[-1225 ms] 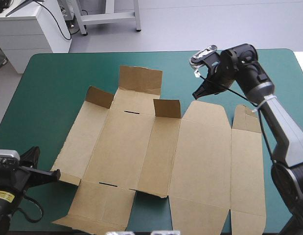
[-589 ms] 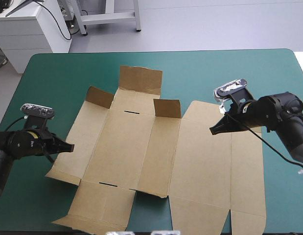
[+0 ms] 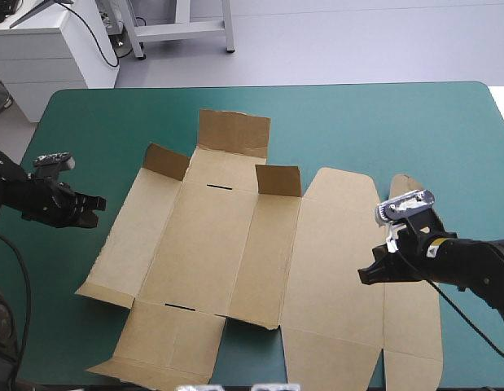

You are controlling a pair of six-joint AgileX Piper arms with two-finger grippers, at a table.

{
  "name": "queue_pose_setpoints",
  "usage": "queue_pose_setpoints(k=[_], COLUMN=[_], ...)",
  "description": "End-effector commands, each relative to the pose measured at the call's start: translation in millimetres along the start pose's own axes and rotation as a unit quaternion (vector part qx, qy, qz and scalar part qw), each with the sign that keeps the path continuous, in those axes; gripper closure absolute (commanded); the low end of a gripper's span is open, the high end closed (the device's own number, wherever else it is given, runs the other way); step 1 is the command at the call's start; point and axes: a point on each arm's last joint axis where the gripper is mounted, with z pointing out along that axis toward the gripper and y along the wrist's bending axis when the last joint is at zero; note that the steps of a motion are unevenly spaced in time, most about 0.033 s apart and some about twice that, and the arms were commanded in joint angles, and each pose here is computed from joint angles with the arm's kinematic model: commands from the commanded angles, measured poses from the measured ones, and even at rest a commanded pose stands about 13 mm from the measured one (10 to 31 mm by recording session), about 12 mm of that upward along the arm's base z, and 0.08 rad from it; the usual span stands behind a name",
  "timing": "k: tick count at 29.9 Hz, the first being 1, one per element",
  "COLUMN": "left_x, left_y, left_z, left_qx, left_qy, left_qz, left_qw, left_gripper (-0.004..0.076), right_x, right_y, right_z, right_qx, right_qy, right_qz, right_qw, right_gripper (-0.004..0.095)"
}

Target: Fold the box

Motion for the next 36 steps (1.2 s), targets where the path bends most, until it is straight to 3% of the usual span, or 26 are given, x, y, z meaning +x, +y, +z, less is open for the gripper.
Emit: queue_pose_setpoints(k=[1, 5, 7, 14, 16, 20, 29, 36], left_x=[-1, -3, -2, -7, -8, -10, -18, -14], left_y=[-8, -7, -6, -4, -3, -1, -4, -20], left_z=[-8, -5, -5, -5, -3, 3, 37, 59], left_qx=[0.030, 0.038, 0.032, 0.021, 0.019, 0.032, 0.136, 0.143], left_qy=[0.008, 0.008, 0.011, -0.015, -0.019, -0.011, 0.033, 0.077], left_qz=[0.000, -0.004, -0.002, -0.011, -0.018, -0.026, -0.078, -0.058], left_qw=[1.000, 0.999, 0.999, 1.000, 0.999, 0.999, 0.987, 0.985], left_gripper=[0.0710, 0.0691, 0.0639, 0.0230, 0.0176, 0.0174, 0.0176, 0.0176], right_x=[1, 5, 5, 7, 7, 7, 7, 6], right_y=[1, 1, 1, 1, 1, 1, 1, 1], right_z=[-10, -9, -9, -9, -9, -9, -9, -9], right_qx=[0.003, 0.007, 0.007, 0.004, 0.004, 0.005, 0.006, 0.008], right_qy=[-0.044, -0.038, -0.038, -0.030, -0.030, -0.029, -0.030, -0.035], right_qz=[0.005, 0.002, 0.002, 0.002, 0.002, 0.002, 0.001, 0.004], right_qw=[0.999, 0.999, 0.999, 1.000, 1.000, 1.000, 1.000, 0.999], right_gripper=[0.0910, 0.0910, 0.0910, 0.0910, 0.0910, 0.0910, 0.0910, 0.0910])
